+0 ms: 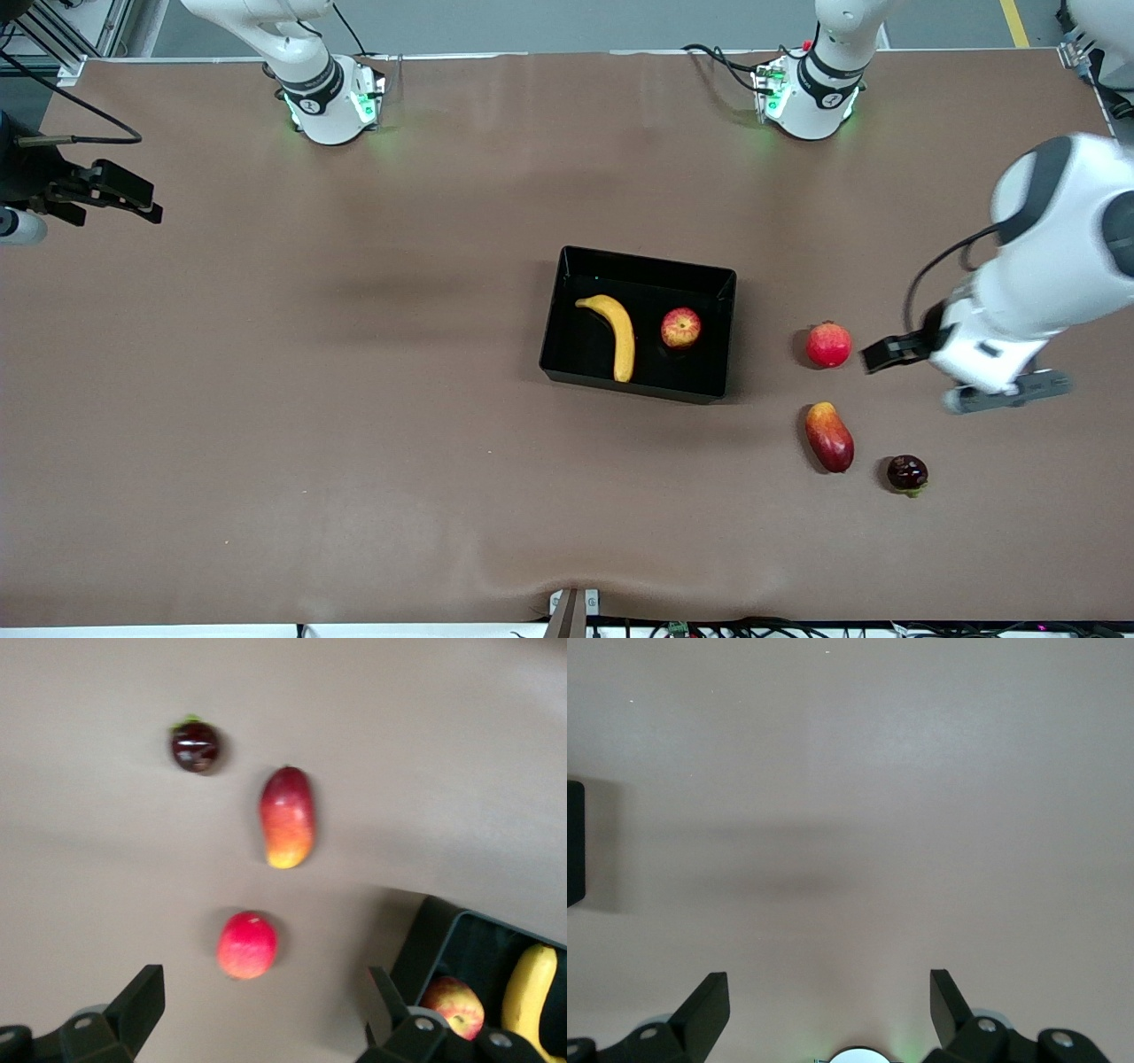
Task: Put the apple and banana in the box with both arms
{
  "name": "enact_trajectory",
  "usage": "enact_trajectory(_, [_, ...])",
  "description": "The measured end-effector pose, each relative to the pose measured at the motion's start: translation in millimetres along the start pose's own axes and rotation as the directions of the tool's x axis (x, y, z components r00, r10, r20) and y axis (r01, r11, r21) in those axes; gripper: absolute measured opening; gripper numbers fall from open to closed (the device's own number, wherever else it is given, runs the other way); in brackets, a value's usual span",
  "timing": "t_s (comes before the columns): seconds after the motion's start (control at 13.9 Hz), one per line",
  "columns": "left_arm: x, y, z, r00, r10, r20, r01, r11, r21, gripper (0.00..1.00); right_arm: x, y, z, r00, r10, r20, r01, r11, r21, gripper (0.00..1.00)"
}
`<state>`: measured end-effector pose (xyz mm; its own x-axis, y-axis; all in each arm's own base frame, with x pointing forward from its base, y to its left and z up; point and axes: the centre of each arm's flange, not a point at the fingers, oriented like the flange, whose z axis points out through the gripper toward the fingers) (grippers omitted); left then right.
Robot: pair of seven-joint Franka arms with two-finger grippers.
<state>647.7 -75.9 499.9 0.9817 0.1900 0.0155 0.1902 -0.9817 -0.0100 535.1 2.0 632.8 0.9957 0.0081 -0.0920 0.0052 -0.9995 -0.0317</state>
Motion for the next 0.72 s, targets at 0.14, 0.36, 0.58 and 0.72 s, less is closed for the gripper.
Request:
enact_trajectory(0.14, [-5,-10,-32,1.0,0.003,0.004,-0.003,0.999,0.041,1.0,0,0,0,1.0,0.0,0.0,0.0,1.0,0.0,1.0])
enact_trajectory(0.36, [-13,-22,-62,1.0,0.016,-0.012,-0.014,0.997,0.079,1.0,0,0,0,1.0,0.0,0.0,0.0,1.0,0.0,1.0])
enact_trajectory(0.58, [-24,-24,-79,1.0,0.014,-0.011,-0.013,0.994,0.112,1.0,0,0,0,1.0,0.0,0.0,0.0,1.0,0.0,1.0])
enact_trajectory(0.72, [-34,-18,-92,1.0,0.012,-0.014,-0.011,0.993,0.115,1.0,0,0,0,1.0,0.001,0.0,-0.001,1.0,0.0,1.0])
